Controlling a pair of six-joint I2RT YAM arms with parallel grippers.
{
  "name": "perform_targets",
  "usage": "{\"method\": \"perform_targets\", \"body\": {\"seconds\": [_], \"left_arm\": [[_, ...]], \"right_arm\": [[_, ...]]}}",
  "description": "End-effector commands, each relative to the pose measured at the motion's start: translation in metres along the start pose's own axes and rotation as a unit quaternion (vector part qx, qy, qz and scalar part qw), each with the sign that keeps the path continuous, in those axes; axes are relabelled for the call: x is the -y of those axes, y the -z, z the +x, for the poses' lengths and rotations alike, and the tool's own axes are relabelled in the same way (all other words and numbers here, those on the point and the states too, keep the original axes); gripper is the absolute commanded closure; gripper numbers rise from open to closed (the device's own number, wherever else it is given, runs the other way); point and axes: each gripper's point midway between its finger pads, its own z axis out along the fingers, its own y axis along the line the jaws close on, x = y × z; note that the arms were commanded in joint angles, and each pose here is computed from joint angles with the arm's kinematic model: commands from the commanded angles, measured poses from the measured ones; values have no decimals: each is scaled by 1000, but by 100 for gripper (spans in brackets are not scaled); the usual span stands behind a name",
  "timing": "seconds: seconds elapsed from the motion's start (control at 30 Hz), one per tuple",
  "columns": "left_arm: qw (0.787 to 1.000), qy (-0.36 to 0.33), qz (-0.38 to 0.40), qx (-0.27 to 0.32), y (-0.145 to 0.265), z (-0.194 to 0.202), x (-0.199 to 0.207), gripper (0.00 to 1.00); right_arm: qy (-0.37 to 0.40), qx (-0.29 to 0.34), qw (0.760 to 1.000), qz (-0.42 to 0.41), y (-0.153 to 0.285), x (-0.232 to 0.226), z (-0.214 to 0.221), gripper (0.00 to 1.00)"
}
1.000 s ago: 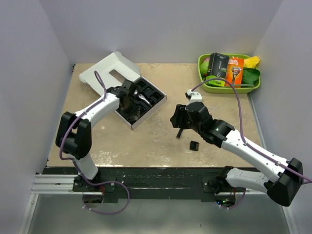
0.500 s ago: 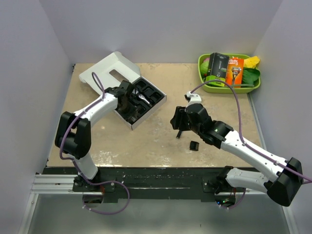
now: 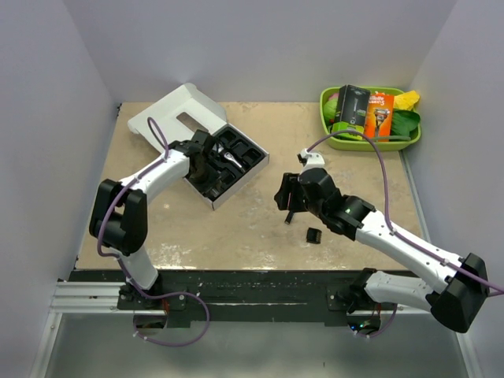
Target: Sort the hair-cutting tools
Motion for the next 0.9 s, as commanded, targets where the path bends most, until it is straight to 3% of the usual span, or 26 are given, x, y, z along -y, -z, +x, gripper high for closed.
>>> {"method": "perform_targets", "body": {"seconds": [0.0, 0.87], "left_arm": [[1000, 8, -1, -14, -2, 1, 1, 76], [1000, 5, 3, -5, 1, -13, 8, 63]], "right_arm": [[-7, 11, 1000, -13, -2, -7, -5, 42], [-5, 3, 1000, -17, -8, -6, 4, 40]]}}
